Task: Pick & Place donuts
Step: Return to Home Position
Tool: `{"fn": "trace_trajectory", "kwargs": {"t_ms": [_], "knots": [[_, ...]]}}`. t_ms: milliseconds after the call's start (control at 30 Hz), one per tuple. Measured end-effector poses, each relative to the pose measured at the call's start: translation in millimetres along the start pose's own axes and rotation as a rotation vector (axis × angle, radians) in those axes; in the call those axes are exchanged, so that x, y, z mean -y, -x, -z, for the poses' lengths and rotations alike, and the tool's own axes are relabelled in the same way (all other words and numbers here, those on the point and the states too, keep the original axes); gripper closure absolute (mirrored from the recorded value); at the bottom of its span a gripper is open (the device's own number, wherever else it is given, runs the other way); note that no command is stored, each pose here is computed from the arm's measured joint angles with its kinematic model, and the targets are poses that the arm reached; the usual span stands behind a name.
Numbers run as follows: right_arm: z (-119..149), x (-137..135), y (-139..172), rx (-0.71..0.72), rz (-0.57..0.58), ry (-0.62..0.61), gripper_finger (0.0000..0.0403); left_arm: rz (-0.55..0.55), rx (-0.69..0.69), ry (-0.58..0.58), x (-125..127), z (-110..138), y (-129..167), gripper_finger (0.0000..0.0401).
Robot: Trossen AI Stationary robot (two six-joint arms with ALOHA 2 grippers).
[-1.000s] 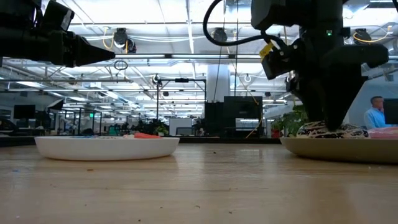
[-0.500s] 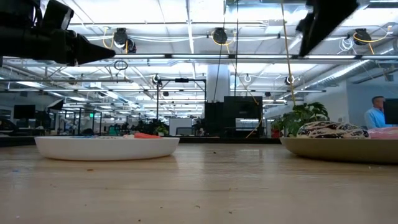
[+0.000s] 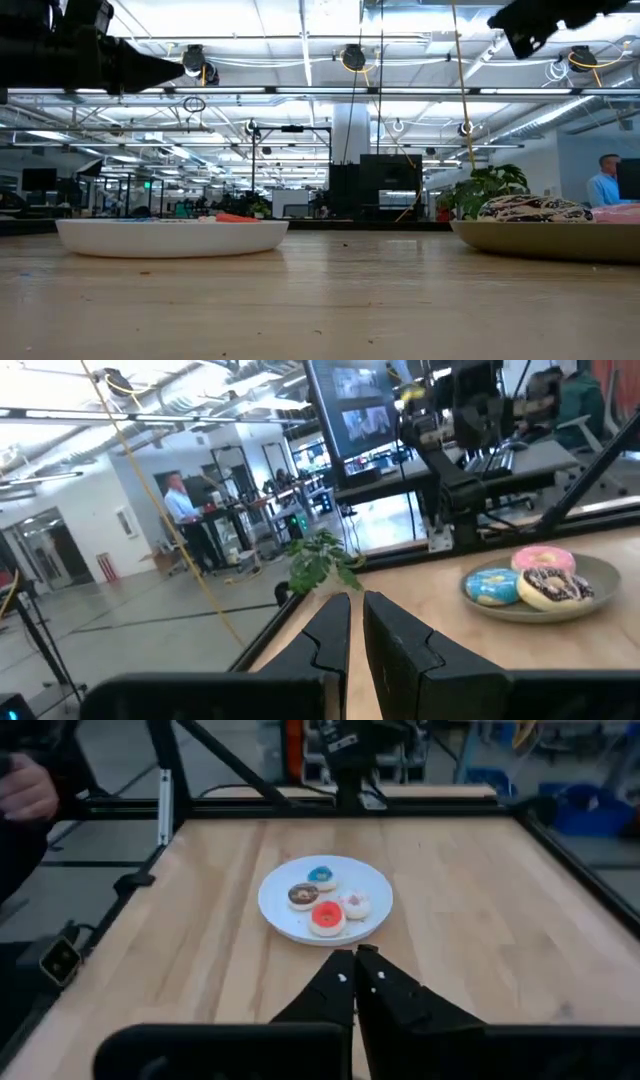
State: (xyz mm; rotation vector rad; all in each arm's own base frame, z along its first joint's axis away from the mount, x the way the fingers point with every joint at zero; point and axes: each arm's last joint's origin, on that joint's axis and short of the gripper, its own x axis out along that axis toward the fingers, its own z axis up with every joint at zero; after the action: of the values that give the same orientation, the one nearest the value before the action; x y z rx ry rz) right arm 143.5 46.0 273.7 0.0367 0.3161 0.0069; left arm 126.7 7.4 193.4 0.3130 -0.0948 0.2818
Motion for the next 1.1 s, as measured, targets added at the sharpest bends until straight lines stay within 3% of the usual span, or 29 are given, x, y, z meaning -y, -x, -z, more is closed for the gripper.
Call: {"fn": "trace_trajectory", "kwargs": {"t_ms": [200,367,500,600,667,800,933,1100], "knots": [[30,20,18,0.122,0.048,0.048,0.0402,-0.141,-0.032,0.032,-4,0,0,0.0361],[46,29,33,0.295,0.000,0.083,0.0402,-0.131,-0.062,0.016,-3,3,0,0.0364],[64,33,33,0.314,-0.022,0.090,0.0403,-0.184,-0.083,0.027,-5,3,0,0.0393],[77,35,29,0.303,-0.022,0.096,0.0403,-0.221,-0.171,0.037,-12,-4,-4,0.0395],[86,37,25,0.284,-0.007,0.098,0.0403,-0.207,-0.247,0.039,-16,-9,-6,0.0397],[97,40,20,0.270,0.025,0.083,0.0403,-0.141,-0.271,0.051,-24,-23,-9,0.0398],[99,41,23,0.316,0.025,0.070,0.0403,-0.149,-0.211,0.051,-32,-39,-4,0.0398],[100,41,23,0.310,0.019,0.060,0.0403,-0.072,-0.132,0.072,-37,-44,10,0.0399]]}}
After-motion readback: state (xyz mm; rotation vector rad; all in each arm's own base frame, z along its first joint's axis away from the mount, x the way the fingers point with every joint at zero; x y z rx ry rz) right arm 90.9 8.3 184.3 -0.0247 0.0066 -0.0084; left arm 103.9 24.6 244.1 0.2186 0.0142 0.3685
